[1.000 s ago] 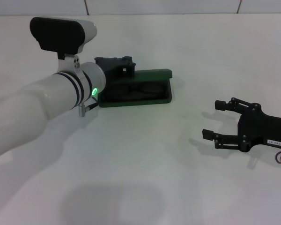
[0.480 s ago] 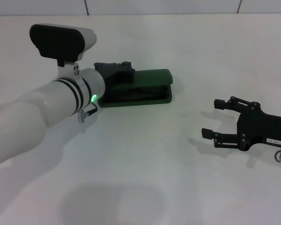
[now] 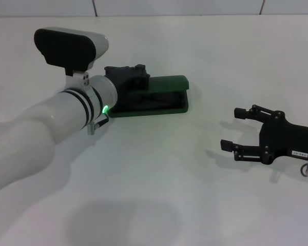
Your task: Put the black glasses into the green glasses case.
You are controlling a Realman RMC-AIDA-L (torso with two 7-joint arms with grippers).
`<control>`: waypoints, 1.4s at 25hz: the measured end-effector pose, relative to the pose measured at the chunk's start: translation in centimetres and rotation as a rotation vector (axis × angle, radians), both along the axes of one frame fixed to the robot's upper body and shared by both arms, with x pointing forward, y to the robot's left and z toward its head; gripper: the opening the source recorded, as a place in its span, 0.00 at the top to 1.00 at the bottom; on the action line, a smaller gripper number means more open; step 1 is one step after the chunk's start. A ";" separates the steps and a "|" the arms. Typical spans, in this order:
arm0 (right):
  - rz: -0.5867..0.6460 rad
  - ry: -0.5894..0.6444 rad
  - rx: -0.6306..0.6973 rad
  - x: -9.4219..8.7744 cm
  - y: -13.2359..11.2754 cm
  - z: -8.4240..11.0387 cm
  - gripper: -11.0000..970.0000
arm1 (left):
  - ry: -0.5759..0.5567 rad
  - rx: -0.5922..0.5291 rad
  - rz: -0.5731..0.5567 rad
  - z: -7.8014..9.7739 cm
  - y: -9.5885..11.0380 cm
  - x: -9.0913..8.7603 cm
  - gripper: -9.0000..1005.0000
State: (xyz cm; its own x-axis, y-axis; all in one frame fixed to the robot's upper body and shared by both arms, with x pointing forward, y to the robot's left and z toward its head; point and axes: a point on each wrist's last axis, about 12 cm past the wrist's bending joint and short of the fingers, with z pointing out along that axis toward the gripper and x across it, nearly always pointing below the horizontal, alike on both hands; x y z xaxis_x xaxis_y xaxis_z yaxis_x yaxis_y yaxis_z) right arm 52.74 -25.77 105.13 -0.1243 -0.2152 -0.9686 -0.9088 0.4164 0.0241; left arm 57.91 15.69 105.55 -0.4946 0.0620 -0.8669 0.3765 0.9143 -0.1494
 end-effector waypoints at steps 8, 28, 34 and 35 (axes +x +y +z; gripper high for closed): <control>-0.002 0.000 0.001 0.0 0.0 0.0 0.09 | -0.016 0.008 -0.003 -0.4 -0.1 -0.6 0.97; -0.001 0.003 0.000 0.1 0.0 0.0 0.09 | -0.078 0.031 -0.012 -1.5 -0.4 -1.8 0.97; -0.007 0.008 0.005 -0.2 -0.2 -0.1 0.09 | -0.038 -0.051 -0.034 1.2 -1.2 -1.0 0.97; -0.007 0.009 0.005 -0.2 -0.2 -0.1 0.09 | -0.005 -0.066 -0.038 1.6 -1.1 -0.7 0.97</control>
